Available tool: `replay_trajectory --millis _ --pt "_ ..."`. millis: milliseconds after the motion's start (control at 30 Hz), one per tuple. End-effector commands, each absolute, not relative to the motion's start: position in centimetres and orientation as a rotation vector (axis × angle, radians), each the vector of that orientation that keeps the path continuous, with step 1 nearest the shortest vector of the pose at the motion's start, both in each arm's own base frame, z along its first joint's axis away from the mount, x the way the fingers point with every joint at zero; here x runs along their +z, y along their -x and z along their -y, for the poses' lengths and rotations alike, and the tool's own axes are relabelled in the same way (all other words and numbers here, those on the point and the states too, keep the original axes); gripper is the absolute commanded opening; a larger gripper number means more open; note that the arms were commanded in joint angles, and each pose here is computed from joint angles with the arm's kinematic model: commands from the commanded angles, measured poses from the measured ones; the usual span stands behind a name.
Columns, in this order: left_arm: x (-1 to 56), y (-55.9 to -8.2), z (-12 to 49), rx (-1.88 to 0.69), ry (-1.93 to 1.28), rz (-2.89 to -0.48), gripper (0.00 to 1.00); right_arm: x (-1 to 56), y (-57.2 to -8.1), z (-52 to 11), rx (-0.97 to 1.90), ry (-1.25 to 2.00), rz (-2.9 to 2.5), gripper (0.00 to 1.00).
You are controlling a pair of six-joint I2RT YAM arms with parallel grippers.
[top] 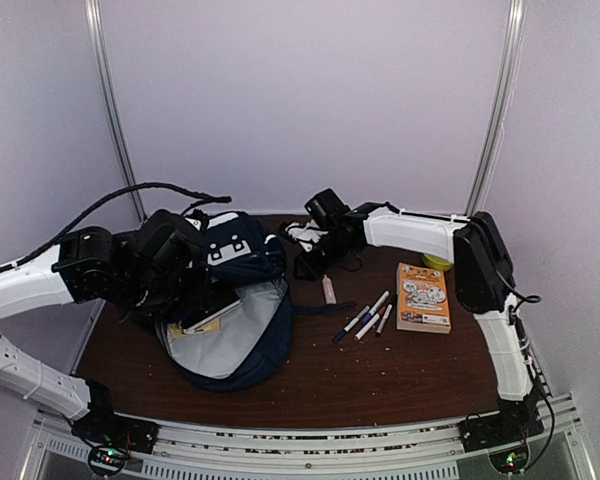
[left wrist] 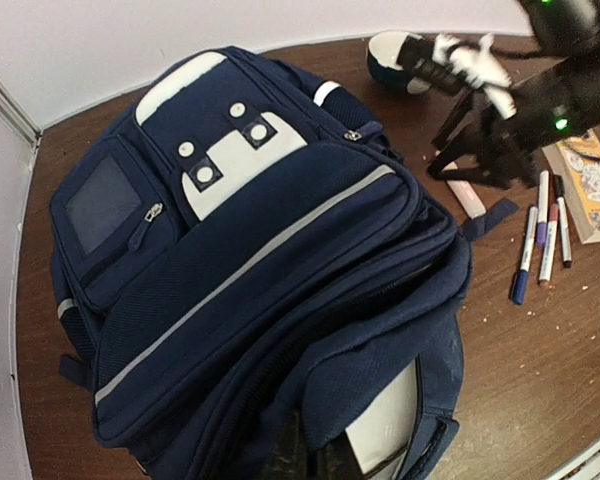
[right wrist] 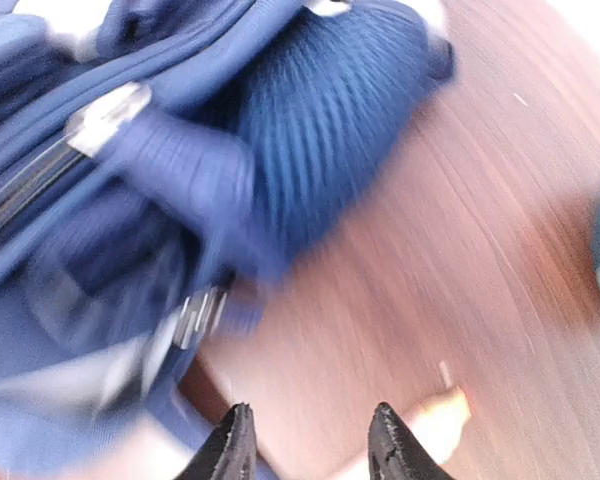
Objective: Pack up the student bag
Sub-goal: Place the largest pocket of the bag in the student bag.
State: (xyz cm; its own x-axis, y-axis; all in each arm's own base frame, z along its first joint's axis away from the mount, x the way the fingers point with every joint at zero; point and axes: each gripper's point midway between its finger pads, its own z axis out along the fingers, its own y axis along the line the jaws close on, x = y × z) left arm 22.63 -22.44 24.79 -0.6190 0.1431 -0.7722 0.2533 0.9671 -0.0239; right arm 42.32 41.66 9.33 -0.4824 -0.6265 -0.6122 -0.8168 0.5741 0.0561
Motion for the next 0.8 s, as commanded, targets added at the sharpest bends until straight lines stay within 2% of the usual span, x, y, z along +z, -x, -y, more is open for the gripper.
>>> replay_trajectory --millis 0,100,200,300,500,767 --pt "23.3 -22.7 25.1 -0.244 -0.346 -2.257 0.05 18.9 -41.2 -38.0 0.447 1.090 -2.093 0.41" --pt "21.6 -21.8 27.4 -0.315 -0.459 -2.320 0.19 20.0 -39.0 -35.2 0.446 1.072 -2.110 0.43" --pt "20.5 -21.0 28.9 -0.349 -0.559 -2.375 0.37 21.4 -37.0 -32.3 0.483 1.019 -2.138 0.44" --pt "21.0 -20.8 29.6 -0.366 -0.609 -2.373 0.47 22.2 -35.6 -29.0 0.479 0.965 -2.154 0.45" --pt "24.5 -22.2 32.2 -0.386 -0.696 -2.275 0.56 21.3 -33.4 -21.7 0.357 0.887 -2.222 0.48" --pt "25.2 -25.1 38.1 -0.451 -0.691 -2.199 0.59 17.0 -31.4 -15.1 0.120 0.922 -2.319 0.51"
